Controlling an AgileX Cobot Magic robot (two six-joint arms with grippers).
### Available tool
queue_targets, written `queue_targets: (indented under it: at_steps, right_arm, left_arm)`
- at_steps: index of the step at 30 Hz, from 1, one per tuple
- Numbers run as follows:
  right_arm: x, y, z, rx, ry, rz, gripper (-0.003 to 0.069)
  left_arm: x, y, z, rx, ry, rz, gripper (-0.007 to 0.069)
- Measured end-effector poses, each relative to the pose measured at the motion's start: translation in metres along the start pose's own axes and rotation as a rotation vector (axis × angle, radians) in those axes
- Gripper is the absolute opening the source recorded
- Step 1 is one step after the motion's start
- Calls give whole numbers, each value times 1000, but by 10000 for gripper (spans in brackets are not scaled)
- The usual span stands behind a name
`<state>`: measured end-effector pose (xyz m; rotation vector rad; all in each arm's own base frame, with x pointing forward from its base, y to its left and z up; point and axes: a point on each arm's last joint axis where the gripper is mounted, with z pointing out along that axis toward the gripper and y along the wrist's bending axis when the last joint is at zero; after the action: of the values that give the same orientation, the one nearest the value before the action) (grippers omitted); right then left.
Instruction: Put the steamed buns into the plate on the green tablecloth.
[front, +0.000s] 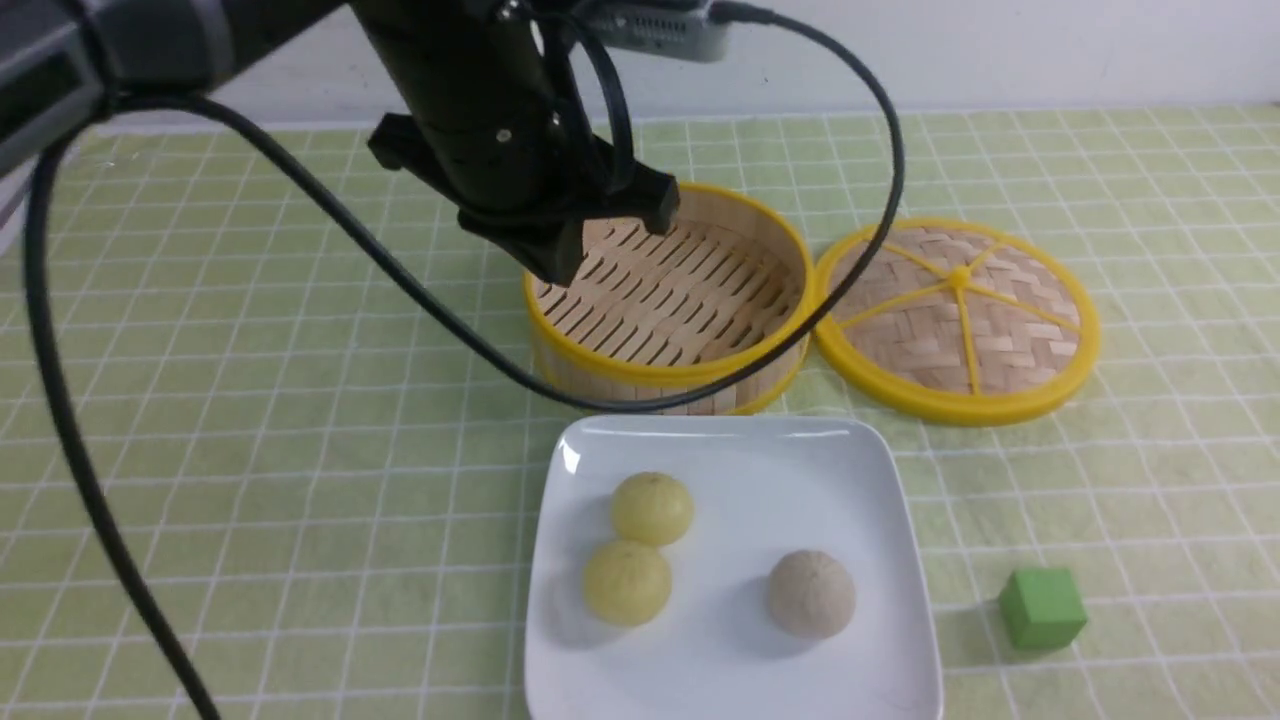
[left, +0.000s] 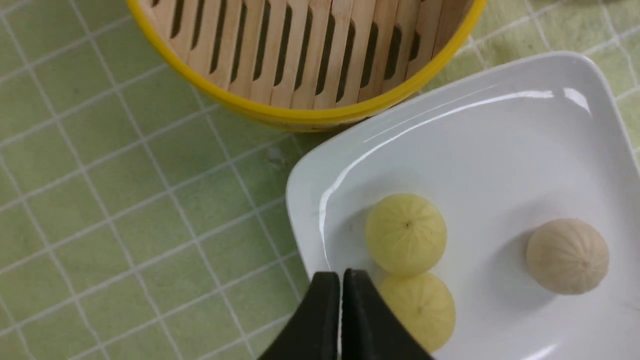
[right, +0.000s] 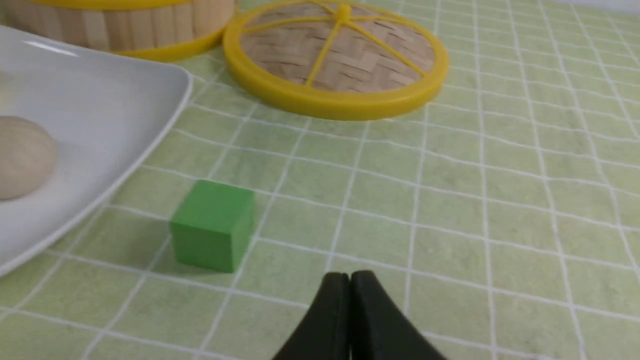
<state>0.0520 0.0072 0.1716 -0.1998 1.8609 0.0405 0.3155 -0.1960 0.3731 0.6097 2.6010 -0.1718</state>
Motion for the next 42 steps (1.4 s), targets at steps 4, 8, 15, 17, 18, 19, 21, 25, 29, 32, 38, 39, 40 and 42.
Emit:
queue_targets:
  at_steps: [4,8,15,17,18,19,21,25,29,32,38,39,40,42]
  right_arm:
    - [1,-4,0,72,18,16,25]
    - [1,-4,-1,79,23,18,28]
    - [1,-5,-1,82,24,18,30]
    - [1,-4,-1,80,25,25,31]
    - [1,-4,-1,79,24,27,32]
    - [1,-4,-1,77,21,32,34]
    - [0,-4,-1,73,14,43,36]
    - [0,-3,-1,66,7,63,41]
    - [1,-3,-1,60,21,74,47]
    - [1,-2,-1,60,21,78,52]
    - [1,-2,-1,60,18,138,61]
    - [1,-2,-1,60,18,142,62]
    - [1,-2,-1,60,18,144,64]
    - [1,-2,-1,60,18,149,67]
  left_arm:
    - [7,3,-43,-6,-96,5,34]
    - [18,8,-70,-27,-152,13,34]
    - [53,15,-110,-59,-214,20,35]
    - [71,18,-116,-61,-210,20,37]
    - [79,18,-118,-62,-207,21,37]
    - [87,19,-120,-62,-205,21,37]
    - [97,20,-123,-62,-202,21,37]
    - [127,23,-128,-62,-197,7,38]
    - [170,27,-126,-59,-184,-27,38]
    - [207,31,-126,-49,-255,-39,38]
    - [264,36,-119,-15,-405,-115,38]
    - [267,36,-117,-8,-427,-127,39]
    - [273,36,-112,1,-452,-138,39]
    - [282,36,-101,22,-515,-158,39]
